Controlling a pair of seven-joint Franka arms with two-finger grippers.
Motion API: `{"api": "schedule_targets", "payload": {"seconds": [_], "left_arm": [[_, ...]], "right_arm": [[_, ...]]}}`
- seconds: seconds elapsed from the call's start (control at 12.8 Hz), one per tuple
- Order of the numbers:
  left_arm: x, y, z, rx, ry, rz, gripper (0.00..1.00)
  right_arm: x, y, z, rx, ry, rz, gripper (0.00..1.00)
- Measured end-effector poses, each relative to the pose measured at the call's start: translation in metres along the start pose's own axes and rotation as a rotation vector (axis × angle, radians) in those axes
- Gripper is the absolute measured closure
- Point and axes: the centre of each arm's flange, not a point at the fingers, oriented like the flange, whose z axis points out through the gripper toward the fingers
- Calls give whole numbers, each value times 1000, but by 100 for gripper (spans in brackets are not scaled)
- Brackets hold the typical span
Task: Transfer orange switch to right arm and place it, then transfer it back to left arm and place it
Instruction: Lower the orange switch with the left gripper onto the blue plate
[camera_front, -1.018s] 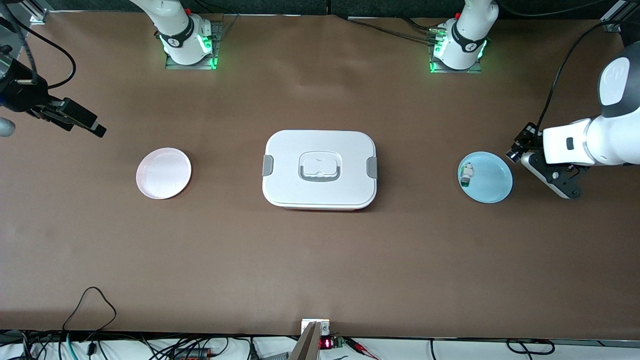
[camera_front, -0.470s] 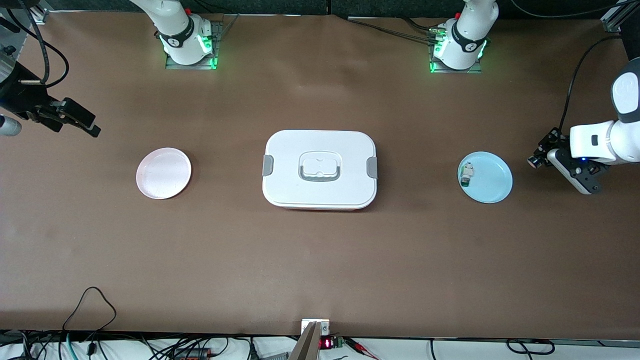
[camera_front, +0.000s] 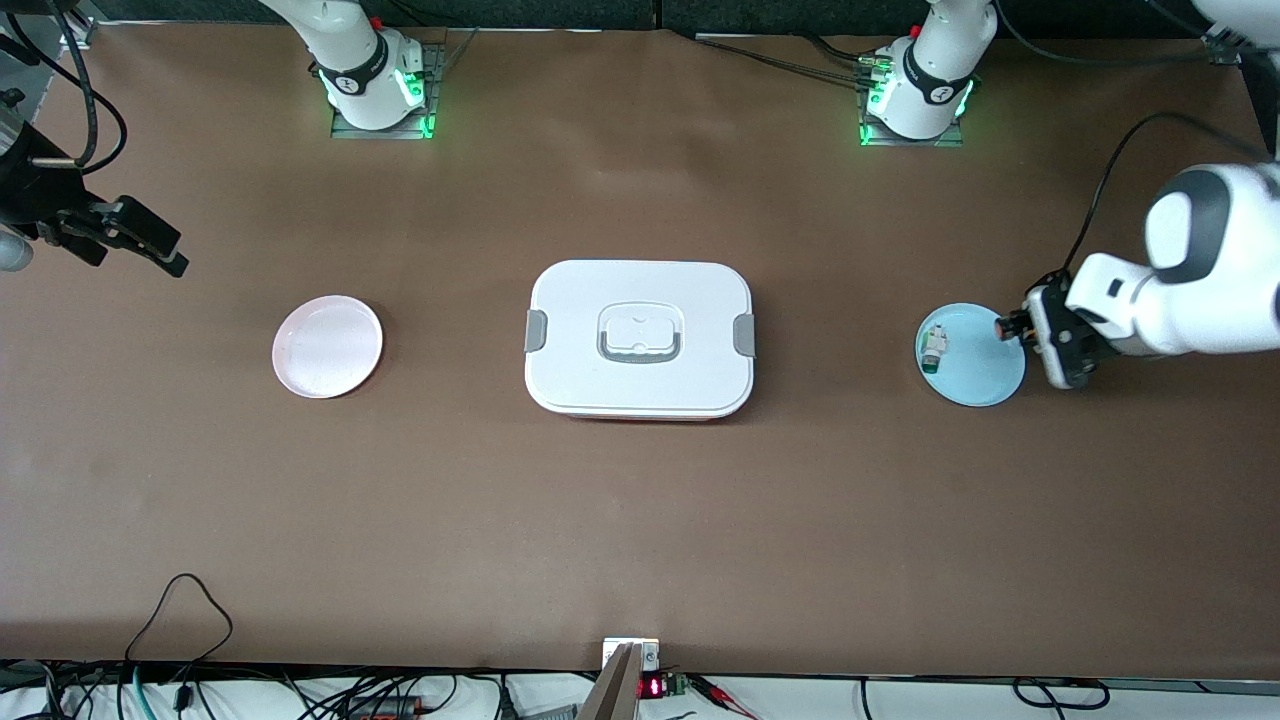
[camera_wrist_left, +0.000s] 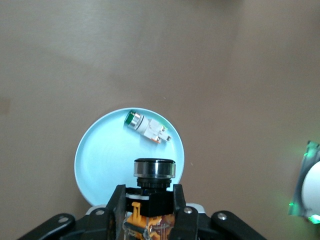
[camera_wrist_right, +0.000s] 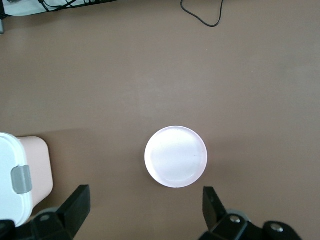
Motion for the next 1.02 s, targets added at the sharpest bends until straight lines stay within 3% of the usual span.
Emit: {"api": "schedule_targets", "payload": {"seconds": [0.23,0.55,1.02], "left_arm": [[-18,-25,47,-38,24,78,59],[-36,-40,78,-60,45,81,59],[-48,-53,111,-71,45,113,59]], "right_arm": [[1,2,0,-16,4,-2,0],[2,1,-2,-73,19,-24,0],[1,-4,-1,-63,15,-23,0]]}}
